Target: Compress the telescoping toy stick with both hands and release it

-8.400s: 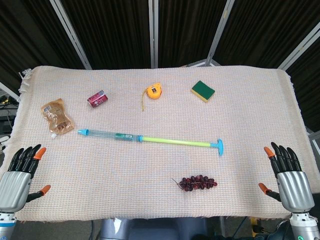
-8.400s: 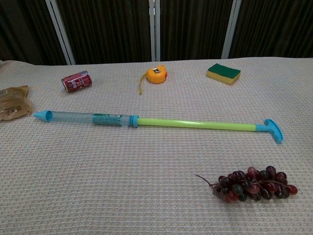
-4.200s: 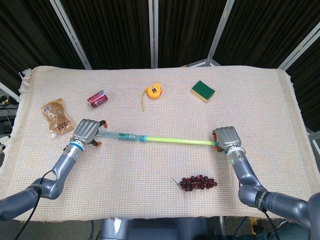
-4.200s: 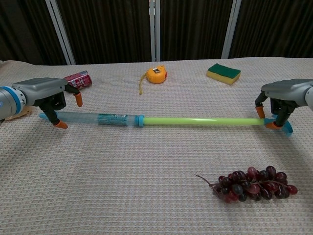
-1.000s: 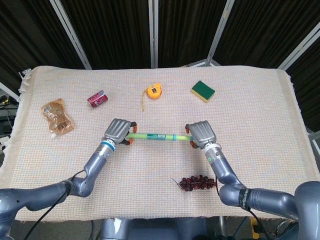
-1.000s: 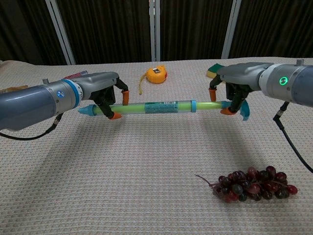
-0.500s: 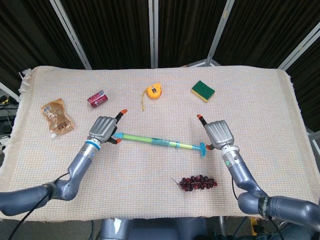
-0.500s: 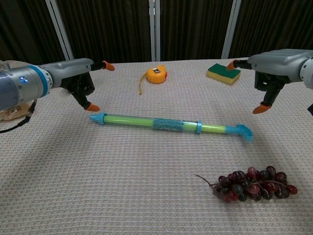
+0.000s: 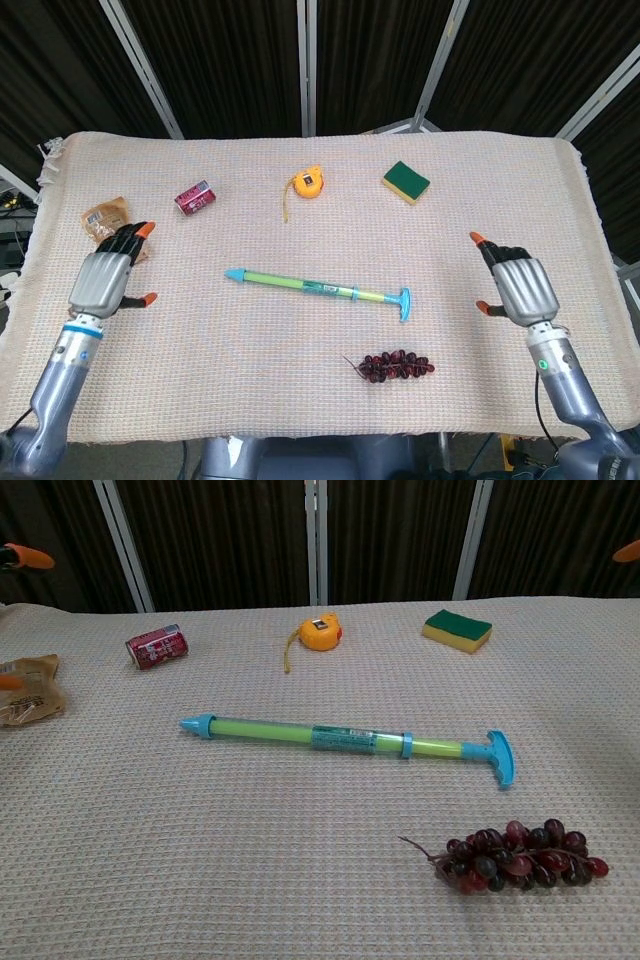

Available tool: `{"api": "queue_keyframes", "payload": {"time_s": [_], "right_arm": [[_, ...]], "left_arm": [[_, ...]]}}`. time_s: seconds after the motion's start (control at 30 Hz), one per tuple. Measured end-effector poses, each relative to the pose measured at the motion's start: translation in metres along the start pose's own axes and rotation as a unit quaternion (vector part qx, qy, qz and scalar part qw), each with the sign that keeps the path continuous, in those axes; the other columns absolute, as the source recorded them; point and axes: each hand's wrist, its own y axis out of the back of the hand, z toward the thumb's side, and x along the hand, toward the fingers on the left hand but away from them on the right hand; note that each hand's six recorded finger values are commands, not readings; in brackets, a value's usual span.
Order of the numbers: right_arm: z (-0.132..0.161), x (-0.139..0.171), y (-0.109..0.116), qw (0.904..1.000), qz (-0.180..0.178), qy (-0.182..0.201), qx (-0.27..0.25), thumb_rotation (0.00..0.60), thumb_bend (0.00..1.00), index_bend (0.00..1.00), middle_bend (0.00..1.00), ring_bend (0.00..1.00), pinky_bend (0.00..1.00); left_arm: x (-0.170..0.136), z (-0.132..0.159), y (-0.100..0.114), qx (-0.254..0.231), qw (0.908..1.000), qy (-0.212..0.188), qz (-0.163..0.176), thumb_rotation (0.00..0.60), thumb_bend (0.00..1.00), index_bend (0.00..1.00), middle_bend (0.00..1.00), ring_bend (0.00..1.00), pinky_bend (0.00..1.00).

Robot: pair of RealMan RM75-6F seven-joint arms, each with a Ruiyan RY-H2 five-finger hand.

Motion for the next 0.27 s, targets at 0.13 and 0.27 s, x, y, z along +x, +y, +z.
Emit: {"api": "queue_keyframes", "payload": {"time_s": [0.13,0.27], "right_arm": [[-0.025,0.043,0.004,0.9995,-0.027,-0.017,0.006,0.6,0.0,0.0,0.0,0.0,0.0],[-0.044,0.076,0.005,0.9985,-0.037,-0.038,0.014,0.6,0.0,0.0,0.0,0.0,0.0]], "left_arm": [[-0.042,-0.014,0.003,0.005,0.9998,0.015,0.015,0.6,0.0,0.0,0.0,0.0,0.0],[-0.066,-0.02,0.004,0.006,0.9996,0.013,0.026,0.6,0.0,0.0,0.0,0.0,0.0]]}}
